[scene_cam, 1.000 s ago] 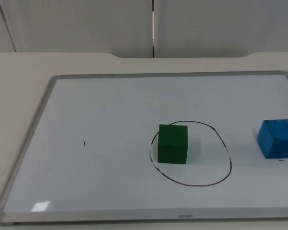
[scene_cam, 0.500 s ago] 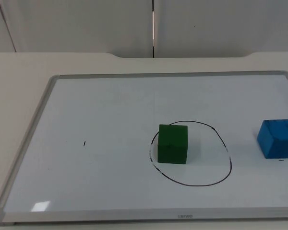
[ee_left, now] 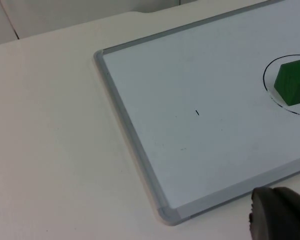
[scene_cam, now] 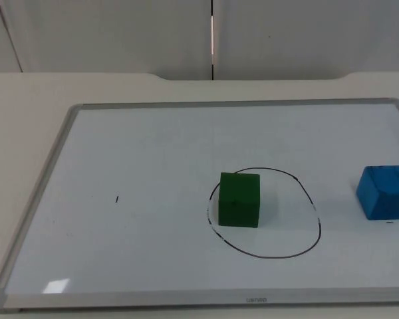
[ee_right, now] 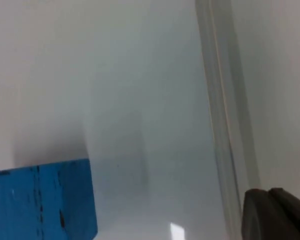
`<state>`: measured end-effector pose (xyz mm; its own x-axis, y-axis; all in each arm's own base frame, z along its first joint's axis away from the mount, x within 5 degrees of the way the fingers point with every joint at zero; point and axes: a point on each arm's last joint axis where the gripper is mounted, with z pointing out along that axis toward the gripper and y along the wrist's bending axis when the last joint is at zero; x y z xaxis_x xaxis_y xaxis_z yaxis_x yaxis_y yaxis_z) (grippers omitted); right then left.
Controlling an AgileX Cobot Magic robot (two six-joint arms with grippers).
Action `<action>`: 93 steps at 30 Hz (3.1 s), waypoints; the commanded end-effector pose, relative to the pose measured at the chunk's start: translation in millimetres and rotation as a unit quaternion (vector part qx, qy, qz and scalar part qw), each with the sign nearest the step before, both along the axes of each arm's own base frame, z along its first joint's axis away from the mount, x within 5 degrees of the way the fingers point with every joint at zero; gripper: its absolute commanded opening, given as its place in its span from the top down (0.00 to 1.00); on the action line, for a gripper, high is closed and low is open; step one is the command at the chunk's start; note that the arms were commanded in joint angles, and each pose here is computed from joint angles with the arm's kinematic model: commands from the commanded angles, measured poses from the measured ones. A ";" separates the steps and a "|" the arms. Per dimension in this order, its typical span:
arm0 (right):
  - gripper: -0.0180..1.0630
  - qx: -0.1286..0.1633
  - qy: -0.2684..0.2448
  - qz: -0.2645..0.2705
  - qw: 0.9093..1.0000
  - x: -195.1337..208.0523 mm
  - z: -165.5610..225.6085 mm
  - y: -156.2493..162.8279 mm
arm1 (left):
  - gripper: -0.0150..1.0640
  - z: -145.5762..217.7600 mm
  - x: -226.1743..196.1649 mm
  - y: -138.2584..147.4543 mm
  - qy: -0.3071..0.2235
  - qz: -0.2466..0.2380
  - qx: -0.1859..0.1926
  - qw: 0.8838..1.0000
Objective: Push the two cubes into the marked area.
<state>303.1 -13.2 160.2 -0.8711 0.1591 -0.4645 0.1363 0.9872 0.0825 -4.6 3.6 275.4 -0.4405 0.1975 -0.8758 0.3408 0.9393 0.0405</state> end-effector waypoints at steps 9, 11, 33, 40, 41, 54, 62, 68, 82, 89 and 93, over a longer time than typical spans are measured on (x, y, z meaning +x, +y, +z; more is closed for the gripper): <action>0.99 0.005 0.034 0.040 0.999 31.8 -13.4 24.7 | 0.99 -0.8 0.7 0.3 -0.004 0.003 -0.001 1.000; 0.99 0.003 0.029 0.056 0.998 34.0 -17.6 36.2 | 0.99 -0.8 0.7 0.3 -0.004 0.003 -0.001 1.000; 0.99 0.000 0.051 0.075 0.996 34.8 -37.0 48.3 | 0.99 -0.8 0.7 0.3 -0.004 0.003 -0.001 1.000; 0.99 0.001 0.055 0.073 0.996 35.3 -41.8 48.4 | 0.99 -0.8 0.7 0.3 -0.004 0.003 -0.001 1.000; 0.99 0.001 0.055 0.073 0.996 35.3 -41.8 48.4 | 0.99 -0.8 0.7 0.3 -0.004 0.003 -0.001 1.000; 0.99 -0.004 0.023 0.141 0.990 32.6 -39.5 95.3 | 0.99 -0.8 0.7 0.3 -0.004 0.003 -0.001 1.000; 0.99 -0.015 0.051 0.153 0.987 27.9 -41.7 93.7 | 0.99 -0.8 0.7 0.3 -0.004 0.003 -0.001 1.000; 0.99 -0.012 0.072 0.150 0.986 24.2 -42.4 93.5 | 0.99 -0.8 0.7 0.3 -0.004 0.003 -0.001 1.000; 0.99 0.016 0.083 0.110 0.990 22.6 -42.7 95.3 | 0.99 -0.8 0.7 0.3 -0.004 0.003 -0.001 1.000; 0.99 0.020 0.076 0.107 0.991 23.8 -42.3 95.7 | 0.99 -0.8 0.7 0.3 -0.004 0.003 -0.001 1.000; 0.99 0.027 0.077 0.101 0.992 23.6 -42.2 96.9 | 0.99 -0.8 0.7 0.3 -0.004 0.003 -0.001 1.000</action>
